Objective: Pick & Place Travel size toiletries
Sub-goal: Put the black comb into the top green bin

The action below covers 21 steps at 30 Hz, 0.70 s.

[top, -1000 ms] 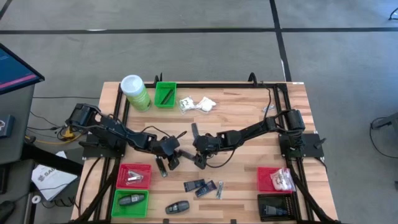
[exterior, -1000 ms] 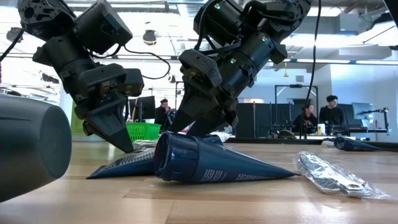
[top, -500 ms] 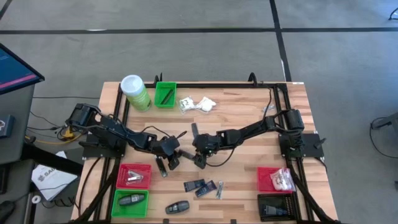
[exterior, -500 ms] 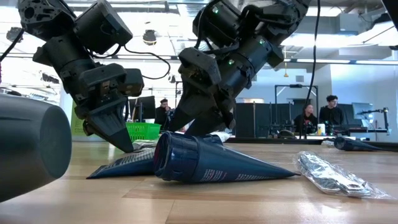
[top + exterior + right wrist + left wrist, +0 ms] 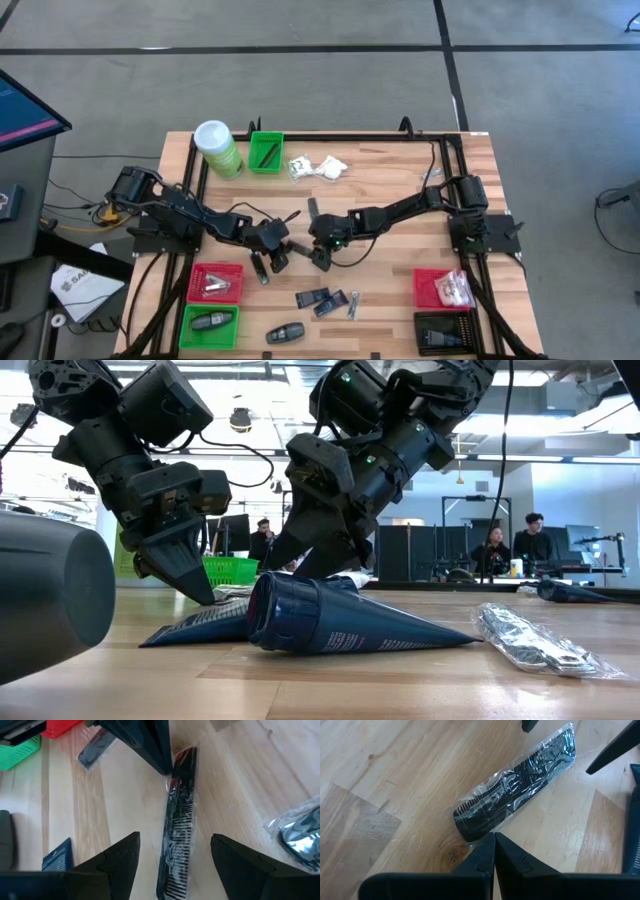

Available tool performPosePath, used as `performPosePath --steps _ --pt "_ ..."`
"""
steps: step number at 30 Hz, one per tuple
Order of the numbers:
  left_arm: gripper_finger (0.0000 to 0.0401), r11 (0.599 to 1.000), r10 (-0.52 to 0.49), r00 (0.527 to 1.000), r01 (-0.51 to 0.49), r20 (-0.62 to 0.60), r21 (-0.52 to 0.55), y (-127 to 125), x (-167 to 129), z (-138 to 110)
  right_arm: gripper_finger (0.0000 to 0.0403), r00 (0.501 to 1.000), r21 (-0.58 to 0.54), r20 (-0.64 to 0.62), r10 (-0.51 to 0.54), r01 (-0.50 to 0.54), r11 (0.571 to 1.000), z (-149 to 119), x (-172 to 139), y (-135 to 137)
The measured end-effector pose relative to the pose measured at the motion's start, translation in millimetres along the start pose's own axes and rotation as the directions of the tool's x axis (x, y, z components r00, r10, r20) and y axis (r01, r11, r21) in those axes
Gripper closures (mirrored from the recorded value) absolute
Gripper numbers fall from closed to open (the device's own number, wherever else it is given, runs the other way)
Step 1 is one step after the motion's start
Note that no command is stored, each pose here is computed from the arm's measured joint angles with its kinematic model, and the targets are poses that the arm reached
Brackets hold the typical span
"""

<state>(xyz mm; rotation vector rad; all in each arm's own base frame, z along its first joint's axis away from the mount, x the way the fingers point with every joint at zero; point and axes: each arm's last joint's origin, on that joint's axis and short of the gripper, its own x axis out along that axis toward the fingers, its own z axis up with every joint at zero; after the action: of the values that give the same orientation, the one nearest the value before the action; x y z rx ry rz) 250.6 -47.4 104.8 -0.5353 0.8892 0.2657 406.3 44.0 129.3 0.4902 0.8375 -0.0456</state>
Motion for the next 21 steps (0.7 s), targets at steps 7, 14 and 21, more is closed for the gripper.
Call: performPosePath --steps 7,14,21 --pt "0.04 1.0 0.001 1.0 -0.001 0.0 0.0 0.0 0.1 0.0 0.0168 1.0 -0.006 0.003 -0.003 0.003 1.0 0.1 0.0 0.1" --pt "0.04 1.0 0.003 1.0 -0.003 0.003 0.0 0.1 0.1 0.0 0.0168 1.0 0.0 -0.007 -0.02 0.02 1.0 -0.2 -0.2 -3.3" --pt "0.04 1.0 0.002 1.0 -0.002 0.003 0.0 0.2 0.1 0.0 0.0168 0.999 -0.016 -0.024 -0.031 0.031 0.999 -8.6 0.9 6.7"
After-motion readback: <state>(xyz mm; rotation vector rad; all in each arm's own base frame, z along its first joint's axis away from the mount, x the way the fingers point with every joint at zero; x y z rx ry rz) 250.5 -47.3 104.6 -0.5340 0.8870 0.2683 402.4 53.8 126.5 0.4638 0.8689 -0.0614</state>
